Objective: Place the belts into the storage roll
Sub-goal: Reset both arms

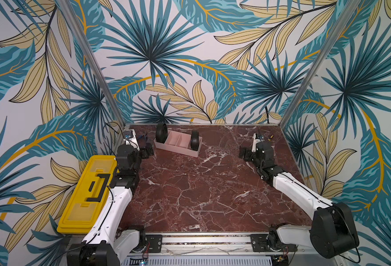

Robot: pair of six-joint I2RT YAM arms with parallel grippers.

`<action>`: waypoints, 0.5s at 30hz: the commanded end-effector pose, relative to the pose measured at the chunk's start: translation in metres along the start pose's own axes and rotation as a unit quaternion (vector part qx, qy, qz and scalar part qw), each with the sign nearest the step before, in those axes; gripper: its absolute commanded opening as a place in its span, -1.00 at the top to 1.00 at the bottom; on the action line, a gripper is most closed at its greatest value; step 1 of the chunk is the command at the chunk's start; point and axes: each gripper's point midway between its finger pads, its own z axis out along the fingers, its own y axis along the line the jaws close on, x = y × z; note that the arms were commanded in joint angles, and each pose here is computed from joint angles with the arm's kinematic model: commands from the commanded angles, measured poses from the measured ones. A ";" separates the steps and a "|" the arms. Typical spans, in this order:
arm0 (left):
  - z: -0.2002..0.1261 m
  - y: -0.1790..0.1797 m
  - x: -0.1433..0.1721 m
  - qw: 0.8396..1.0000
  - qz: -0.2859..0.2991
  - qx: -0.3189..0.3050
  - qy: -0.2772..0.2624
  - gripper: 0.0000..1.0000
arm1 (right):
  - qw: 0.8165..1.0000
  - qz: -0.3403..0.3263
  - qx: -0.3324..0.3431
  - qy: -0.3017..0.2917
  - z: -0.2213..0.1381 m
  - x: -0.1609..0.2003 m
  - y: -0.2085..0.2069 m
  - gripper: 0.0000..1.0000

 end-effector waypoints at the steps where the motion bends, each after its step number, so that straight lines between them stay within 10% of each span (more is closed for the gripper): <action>1: 0.013 0.011 0.051 1.000 -0.021 -0.009 0.015 -0.99 | 0.990 -0.019 0.125 -0.066 -0.017 -0.007 -0.058 -0.99; 15: 0.054 0.003 0.099 0.997 0.069 -0.002 -0.025 -0.99 | 0.989 0.008 0.108 -0.099 0.004 0.057 -0.085 -0.99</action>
